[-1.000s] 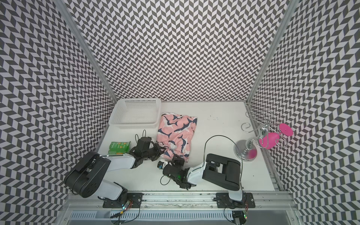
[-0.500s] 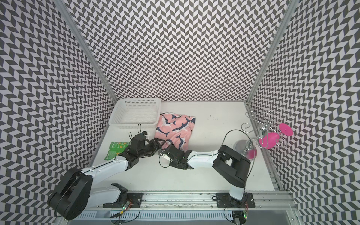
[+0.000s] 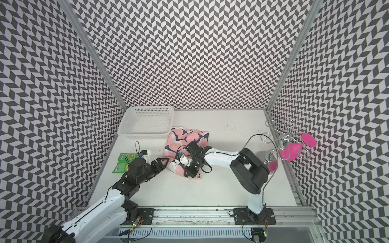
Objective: Roll up the shorts
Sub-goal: Roll the shorts at the center of the board.
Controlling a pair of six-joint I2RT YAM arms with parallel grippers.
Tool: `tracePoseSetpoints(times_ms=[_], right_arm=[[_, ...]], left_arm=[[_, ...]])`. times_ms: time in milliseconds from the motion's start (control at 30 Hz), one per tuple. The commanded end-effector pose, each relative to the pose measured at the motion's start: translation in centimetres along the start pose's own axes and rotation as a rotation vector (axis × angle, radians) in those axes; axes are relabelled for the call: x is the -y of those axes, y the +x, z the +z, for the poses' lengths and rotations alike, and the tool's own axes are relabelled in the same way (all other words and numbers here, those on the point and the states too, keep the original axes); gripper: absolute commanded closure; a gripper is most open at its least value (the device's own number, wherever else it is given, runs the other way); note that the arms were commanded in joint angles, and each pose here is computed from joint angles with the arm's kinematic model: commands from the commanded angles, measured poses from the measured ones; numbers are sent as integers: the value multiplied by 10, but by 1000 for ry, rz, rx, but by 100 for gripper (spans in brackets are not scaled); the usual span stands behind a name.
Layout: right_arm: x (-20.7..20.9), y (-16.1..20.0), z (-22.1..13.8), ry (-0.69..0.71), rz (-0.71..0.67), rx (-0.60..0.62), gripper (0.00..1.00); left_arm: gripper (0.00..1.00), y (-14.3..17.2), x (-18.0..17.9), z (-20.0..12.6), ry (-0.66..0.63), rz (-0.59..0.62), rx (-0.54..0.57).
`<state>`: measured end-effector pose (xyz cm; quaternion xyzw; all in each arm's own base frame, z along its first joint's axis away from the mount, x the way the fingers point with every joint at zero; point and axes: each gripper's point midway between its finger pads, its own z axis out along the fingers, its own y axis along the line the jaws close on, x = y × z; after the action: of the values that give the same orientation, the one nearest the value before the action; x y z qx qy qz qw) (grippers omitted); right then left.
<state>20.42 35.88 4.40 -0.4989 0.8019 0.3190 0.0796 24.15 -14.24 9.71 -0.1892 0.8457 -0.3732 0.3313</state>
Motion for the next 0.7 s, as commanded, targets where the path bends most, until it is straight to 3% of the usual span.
tracePoseSetpoints(times_ms=[0,100,200,233,500,667], right_arm=[[-13,-6,4,-188,69,34,100],[-8,-7,7,-221,88,51,100],[-6,-5,11,-219,93,50,100],[-5,-5,11,-218,93,53,100],[0,-4,17,-235,107,63,100],[2,-6,14,-250,119,84,100]], left_arm=[[23,14,1,0,34,7,-33],[20,26,2,4,96,-10,-37],[14,24,2,3,180,-56,52],[10,23,-3,2,176,-80,79],[10,17,-5,17,135,-42,111],[12,28,-10,41,80,-34,30]])
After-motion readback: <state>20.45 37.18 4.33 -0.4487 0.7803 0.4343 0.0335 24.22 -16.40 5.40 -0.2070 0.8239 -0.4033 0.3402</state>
